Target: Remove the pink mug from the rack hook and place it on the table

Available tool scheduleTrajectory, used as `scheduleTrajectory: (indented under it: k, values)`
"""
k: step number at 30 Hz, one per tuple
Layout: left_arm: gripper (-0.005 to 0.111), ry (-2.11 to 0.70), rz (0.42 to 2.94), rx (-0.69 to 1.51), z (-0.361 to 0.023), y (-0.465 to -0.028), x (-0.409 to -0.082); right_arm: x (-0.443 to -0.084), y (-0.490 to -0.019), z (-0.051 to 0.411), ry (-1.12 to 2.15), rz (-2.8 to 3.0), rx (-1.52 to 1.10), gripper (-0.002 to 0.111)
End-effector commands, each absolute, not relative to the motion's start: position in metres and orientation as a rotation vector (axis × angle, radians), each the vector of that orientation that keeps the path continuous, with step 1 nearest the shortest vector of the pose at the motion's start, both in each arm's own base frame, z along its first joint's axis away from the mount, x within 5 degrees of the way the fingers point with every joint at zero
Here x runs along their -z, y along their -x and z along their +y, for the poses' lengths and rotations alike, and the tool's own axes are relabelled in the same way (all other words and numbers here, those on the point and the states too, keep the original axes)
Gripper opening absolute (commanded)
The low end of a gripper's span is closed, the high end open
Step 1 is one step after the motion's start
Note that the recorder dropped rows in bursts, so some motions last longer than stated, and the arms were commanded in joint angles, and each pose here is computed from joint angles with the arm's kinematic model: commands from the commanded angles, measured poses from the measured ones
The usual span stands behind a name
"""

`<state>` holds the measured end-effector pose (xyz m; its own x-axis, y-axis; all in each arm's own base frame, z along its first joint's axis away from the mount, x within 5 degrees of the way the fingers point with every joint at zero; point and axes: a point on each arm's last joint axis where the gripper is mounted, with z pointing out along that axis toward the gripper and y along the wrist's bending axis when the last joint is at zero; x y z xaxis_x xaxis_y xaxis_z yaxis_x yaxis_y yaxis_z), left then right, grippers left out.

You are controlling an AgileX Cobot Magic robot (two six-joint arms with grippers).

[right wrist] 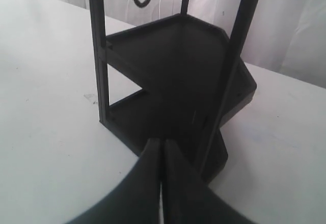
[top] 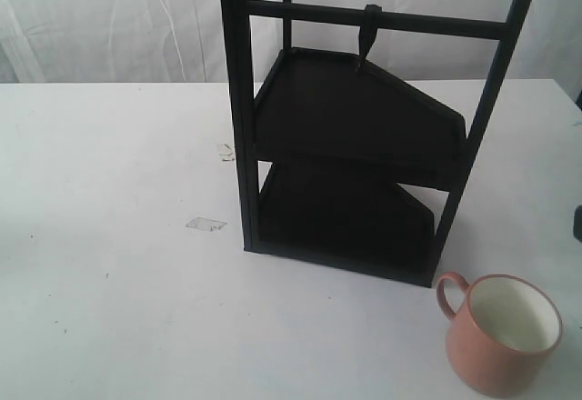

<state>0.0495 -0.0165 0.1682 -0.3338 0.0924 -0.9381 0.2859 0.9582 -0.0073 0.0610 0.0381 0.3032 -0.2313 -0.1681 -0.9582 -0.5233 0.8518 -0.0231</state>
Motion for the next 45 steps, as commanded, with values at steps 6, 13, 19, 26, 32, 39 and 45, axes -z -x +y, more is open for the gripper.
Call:
scheduleTrajectory:
  k: [6,13,19,26,32,39,45]
  values:
    - [0.0,-0.262,1.919,0.217,-0.017,-0.049,-0.167,-0.278,-0.054,0.035,0.531,1.822,-0.362,0.0]
    - [0.0,-0.243,1.92,0.199,-0.016,-0.049,-0.167,-0.278,-0.053,0.035,0.532,1.825,-0.362,0.0]
    - [0.0,-0.131,1.928,0.122,-0.01,-0.051,-0.167,-0.278,-0.053,0.035,0.532,1.825,-0.362,0.0]
    - [0.0,-0.008,1.931,0.036,-0.003,-0.052,-0.167,-0.277,-0.054,0.035,0.532,1.827,-0.362,0.0]
    - [0.0,0.006,1.931,0.027,-0.003,-0.052,-0.167,-0.277,-0.054,0.035,0.532,1.827,-0.362,0.0]
    - [0.0,0.006,1.931,0.027,-0.003,-0.052,-0.167,-0.277,-0.053,0.034,0.531,1.823,-0.362,0.0]
    - [0.0,0.006,1.931,0.027,-0.003,-0.052,-0.167,-0.274,-0.054,0.034,0.525,1.811,-0.363,0.0]
